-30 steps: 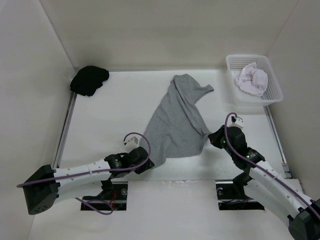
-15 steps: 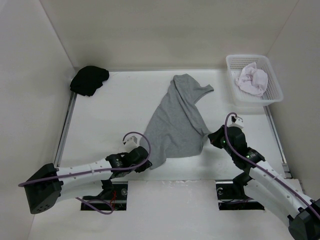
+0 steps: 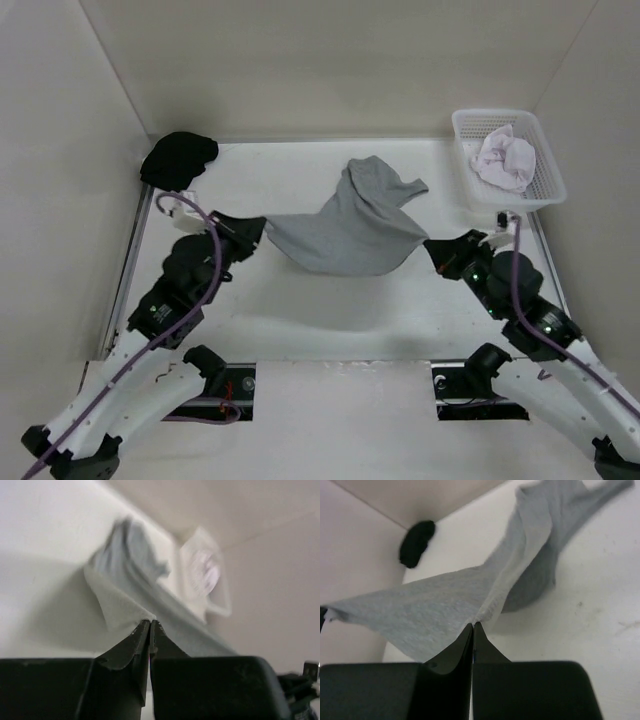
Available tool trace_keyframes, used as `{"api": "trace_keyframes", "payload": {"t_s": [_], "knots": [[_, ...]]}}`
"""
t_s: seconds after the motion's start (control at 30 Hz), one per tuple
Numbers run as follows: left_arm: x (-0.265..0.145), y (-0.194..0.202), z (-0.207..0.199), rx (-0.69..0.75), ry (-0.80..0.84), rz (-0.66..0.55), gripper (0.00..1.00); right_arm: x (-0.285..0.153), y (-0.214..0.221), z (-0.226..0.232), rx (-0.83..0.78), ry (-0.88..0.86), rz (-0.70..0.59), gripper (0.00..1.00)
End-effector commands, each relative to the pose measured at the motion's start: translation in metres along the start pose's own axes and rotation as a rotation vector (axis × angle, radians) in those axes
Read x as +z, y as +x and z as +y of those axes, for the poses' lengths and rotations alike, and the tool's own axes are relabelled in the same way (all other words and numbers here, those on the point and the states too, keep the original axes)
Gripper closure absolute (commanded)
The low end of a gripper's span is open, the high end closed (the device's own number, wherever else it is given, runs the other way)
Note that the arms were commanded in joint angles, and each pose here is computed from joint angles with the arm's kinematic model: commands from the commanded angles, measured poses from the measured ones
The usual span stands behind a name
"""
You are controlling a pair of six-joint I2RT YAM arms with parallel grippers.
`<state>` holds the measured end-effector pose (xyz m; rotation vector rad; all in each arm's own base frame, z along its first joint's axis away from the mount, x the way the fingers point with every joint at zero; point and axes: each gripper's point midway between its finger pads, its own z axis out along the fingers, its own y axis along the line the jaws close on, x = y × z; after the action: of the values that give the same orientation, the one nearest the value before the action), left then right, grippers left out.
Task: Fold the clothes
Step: Flatten the tank top out
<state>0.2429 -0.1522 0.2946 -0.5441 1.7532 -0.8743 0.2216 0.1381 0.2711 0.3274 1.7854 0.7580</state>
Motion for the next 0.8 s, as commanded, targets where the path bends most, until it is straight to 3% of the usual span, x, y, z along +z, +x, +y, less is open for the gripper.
{"api": "trace_keyframes", "payload": {"t_s": [0.0,0.13,0.23,0.33,0.47,0.5,0.63,0.77], "knots": [[-0.034,-0.099,-0.082,0.051,0.223,-0.246,1.0,-0.047,-0.086,0.057,-0.004,-0.105,-0.187,1.0],[-0.09,-0.171,-0.136,0.033,0.357,-0.447,1.0,-0.108,-0.169,0.113,0.039,-0.267,-0.32,1.0],[-0.157,-0.236,-0.176,0.04,0.444,-0.658,1.0,-0.145,-0.241,0.145,0.065,-0.35,-0.43,1.0],[-0.169,-0.258,-0.189,0.05,0.439,-0.726,0.99,-0.15,-0.275,0.161,0.034,-0.329,-0.498,1.0],[-0.14,-0.256,-0.189,0.071,0.398,-0.708,0.99,-0.13,-0.279,0.197,-0.096,-0.293,-0.543,1.0],[-0.111,-0.249,-0.176,0.093,0.338,-0.687,0.99,-0.122,-0.275,0.202,-0.132,-0.27,-0.552,1.0],[-0.032,-0.231,-0.124,0.12,0.154,-0.624,0.99,-0.058,-0.248,0.208,-0.276,-0.181,-0.57,1.0],[0.024,-0.234,-0.079,0.096,0.046,-0.591,0.99,0.026,-0.234,0.186,-0.286,-0.139,-0.487,1.0]]}}
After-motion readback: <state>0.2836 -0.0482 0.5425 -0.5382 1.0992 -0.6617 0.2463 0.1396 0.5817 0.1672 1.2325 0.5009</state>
